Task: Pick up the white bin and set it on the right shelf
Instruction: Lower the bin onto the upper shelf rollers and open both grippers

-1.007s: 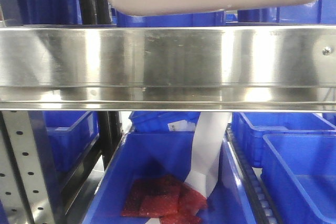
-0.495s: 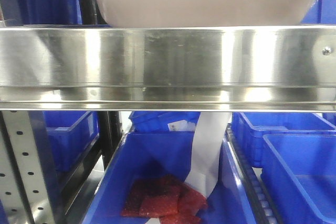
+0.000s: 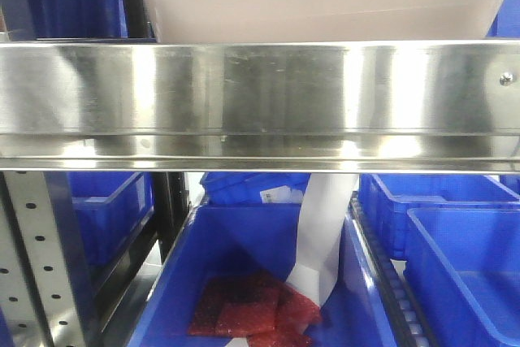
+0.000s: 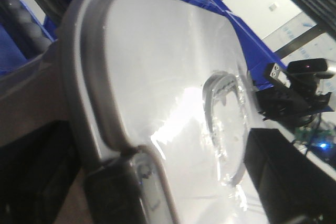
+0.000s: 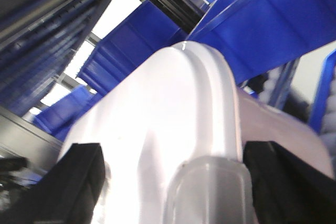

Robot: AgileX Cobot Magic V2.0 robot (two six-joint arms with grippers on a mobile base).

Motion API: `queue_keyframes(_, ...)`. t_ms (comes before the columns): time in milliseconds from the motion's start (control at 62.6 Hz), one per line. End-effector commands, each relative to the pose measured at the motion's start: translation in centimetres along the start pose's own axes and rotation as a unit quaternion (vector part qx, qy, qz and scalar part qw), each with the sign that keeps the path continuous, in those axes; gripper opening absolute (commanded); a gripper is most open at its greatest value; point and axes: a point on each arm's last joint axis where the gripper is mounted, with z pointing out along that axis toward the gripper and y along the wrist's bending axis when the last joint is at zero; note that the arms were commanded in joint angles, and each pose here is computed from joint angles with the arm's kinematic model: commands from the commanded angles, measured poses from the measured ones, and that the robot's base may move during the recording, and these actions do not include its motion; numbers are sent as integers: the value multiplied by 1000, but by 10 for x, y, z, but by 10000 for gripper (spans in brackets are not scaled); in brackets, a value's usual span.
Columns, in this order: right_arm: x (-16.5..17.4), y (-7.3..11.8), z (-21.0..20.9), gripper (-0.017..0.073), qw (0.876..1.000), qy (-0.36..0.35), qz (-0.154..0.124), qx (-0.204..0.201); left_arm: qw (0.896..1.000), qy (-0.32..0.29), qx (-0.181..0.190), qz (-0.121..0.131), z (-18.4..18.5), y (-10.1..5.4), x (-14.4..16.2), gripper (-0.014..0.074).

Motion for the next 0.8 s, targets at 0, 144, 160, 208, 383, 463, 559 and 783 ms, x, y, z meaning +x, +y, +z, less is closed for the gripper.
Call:
queue_keyframes(0, -17, 23, -7, 631, 997, -52, -44, -31, 998, -30, 19, 45, -8, -30, -12, 516)
queue_keyframes(144, -18, 16, -7, 631, 991, -59, -122, 13, 995, -7, -23, 100, -9, -25, -8, 516)
queue_keyframes(160, -19, 15, -7, 631, 989, -59, -131, 18, 994, -6, -30, 103, -9, -24, -8, 516)
queue_keyframes(208, -19, 13, -7, 631, 984, -61, -163, 33, 992, -3, -46, 116, -10, -22, -8, 516)
queue_keyframes(383, -22, 9, -8, 631, 970, -66, -225, 67, 979, 18, -94, 179, -14, -24, -16, 516)
queue_keyframes(463, -22, 12, -10, 631, 969, -67, -229, 63, 975, 22, -94, 201, -16, -31, -21, 515)
queue_keyframes(559, -22, 19, -13, 631, 968, -70, -235, 52, 972, 25, -74, 223, -20, -47, -29, 511)
queue_keyframes(783, -20, 57, -31, 521, 962, -84, -259, -7, 964, 35, -34, 263, -37, -90, -29, 405)
